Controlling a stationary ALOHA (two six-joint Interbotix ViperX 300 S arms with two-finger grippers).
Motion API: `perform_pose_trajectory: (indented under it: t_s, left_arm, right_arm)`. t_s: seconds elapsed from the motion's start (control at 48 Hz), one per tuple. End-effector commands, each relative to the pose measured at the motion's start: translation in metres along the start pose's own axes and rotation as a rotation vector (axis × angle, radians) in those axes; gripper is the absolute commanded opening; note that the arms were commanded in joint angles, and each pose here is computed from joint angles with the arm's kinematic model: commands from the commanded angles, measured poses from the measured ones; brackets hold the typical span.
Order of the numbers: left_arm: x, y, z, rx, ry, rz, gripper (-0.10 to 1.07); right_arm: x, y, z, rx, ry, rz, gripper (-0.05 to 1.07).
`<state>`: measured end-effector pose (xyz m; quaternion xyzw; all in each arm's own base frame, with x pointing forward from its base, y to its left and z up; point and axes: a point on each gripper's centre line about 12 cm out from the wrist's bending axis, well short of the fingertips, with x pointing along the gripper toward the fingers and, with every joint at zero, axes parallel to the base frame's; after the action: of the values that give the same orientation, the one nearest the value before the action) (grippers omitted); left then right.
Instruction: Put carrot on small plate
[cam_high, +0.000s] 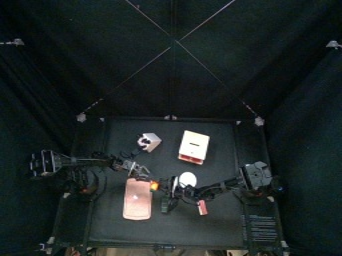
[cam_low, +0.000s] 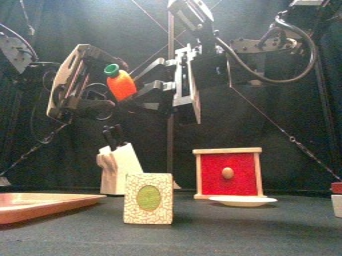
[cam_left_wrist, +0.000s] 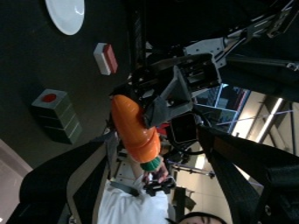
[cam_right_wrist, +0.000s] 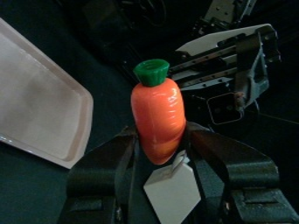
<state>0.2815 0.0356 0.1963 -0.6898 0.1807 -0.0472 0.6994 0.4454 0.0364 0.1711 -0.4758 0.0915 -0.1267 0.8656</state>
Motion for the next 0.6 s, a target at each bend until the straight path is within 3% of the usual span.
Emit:
perform_pose_trajectory:
  t_s: [0.0,0.229,0.583]
  left_arm:
    - [0.0,-0.005,0.005,0.018,-0.011,-0.012,1.03]
    - [-0.002,-0.011,0.017,0.097,-0.038,0.003,1.03]
    - [0.001,-0.024,0.022,0.2,-0.034,-0.018,1.03]
  right_arm:
    - [-0.003,-0.021,0.012,0.046,-0.017,-0.059,0.73]
    - [-0.011,-0.035,0.014,0.16,0.058,-0.131,0.73]
    - [-0.02,-0.054,0.016,0.435,0.264,-0.218,0.73]
